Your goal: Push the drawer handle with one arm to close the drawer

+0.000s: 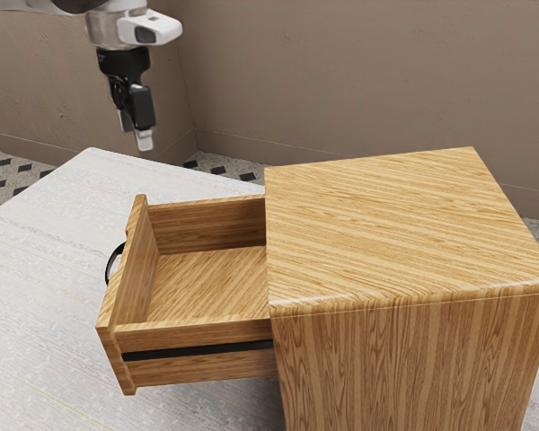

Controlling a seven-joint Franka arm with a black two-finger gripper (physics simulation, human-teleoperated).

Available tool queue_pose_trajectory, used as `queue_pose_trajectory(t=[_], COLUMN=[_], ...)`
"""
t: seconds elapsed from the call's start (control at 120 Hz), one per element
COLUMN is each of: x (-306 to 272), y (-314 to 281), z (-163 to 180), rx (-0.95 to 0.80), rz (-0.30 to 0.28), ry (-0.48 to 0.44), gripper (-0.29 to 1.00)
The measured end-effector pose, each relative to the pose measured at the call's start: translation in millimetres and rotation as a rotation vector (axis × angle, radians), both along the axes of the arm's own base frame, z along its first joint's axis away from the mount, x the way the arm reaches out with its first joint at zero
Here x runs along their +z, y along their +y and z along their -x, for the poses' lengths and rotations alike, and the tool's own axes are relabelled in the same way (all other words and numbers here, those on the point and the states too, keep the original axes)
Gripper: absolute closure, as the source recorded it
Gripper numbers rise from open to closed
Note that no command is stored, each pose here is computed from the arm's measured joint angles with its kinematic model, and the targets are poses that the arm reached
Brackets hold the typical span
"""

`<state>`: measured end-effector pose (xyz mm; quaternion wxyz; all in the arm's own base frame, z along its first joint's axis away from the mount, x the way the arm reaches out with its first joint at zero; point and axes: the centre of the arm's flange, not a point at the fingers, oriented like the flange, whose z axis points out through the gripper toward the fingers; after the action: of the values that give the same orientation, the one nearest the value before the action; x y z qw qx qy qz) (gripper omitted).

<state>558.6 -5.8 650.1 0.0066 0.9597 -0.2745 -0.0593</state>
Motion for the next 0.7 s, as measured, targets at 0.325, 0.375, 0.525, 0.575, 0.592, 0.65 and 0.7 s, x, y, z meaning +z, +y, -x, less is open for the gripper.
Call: queue_pose_trajectory(t=[0.325,0.375,0.525,0.575,0.592,0.65,0.7], x=[48,94,126,108,100,70,49], y=[-7,-11,-5,25,37,55,58], z=[12,42,84,92,95,111,129], rx=[-0.145,-0.194,-0.303,-0.271,-0.256,-0.245,-0.261], rz=[0.006,-0.002,0.027,0.036,0.036,0.031,0.026], ry=[-0.092,-0.177,-0.203,-0.145,-0.123,-0.049,-0.010], gripper=[0.00,0.00,0.00,0.00,0.00,0.00,0.00])
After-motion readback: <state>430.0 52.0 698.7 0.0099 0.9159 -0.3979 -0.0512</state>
